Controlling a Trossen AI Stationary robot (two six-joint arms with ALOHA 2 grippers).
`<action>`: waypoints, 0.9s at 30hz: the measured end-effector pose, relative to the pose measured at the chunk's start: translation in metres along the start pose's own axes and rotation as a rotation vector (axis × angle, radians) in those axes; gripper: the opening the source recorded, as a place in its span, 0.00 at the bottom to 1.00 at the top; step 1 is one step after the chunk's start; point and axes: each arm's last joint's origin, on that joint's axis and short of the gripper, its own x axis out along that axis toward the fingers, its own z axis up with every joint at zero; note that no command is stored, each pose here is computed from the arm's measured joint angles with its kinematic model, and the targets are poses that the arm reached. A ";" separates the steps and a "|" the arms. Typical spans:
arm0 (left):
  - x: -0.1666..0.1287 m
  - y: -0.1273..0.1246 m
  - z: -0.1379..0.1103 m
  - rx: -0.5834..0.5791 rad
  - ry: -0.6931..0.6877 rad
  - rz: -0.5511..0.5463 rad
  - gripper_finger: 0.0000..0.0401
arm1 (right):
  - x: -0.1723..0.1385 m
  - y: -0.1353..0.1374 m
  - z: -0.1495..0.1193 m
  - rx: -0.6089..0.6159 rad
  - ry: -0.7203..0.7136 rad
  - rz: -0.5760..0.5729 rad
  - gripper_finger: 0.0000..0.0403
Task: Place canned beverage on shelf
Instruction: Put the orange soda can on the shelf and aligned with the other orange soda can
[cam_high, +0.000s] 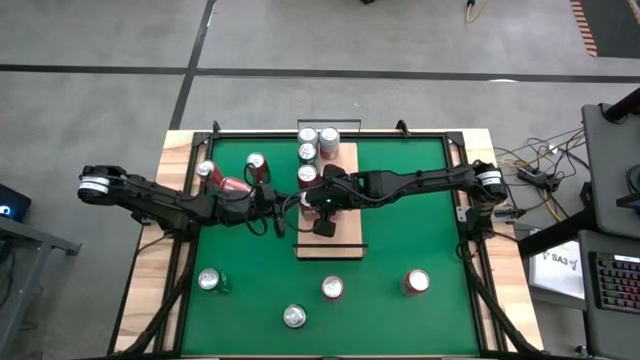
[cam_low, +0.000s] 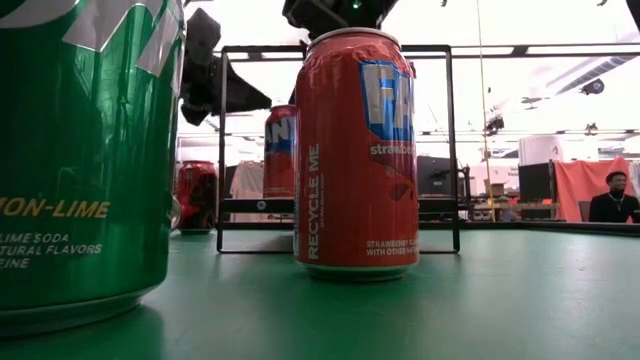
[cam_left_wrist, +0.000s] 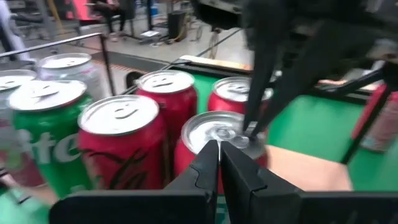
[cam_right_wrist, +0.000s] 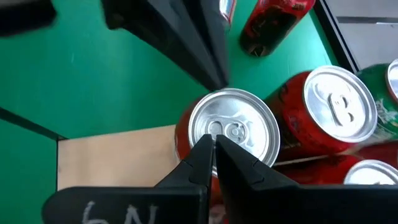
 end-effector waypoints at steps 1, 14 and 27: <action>0.000 0.000 0.000 0.003 0.003 0.012 0.00 | 0.001 0.000 0.000 0.001 -0.005 0.002 0.03; 0.000 -0.002 0.007 0.052 0.005 -0.002 0.00 | -0.009 -0.002 0.006 -0.026 -0.011 0.001 0.03; 0.000 -0.004 0.004 0.076 0.051 -0.060 0.00 | -0.004 -0.002 0.000 -0.041 0.037 -0.008 0.03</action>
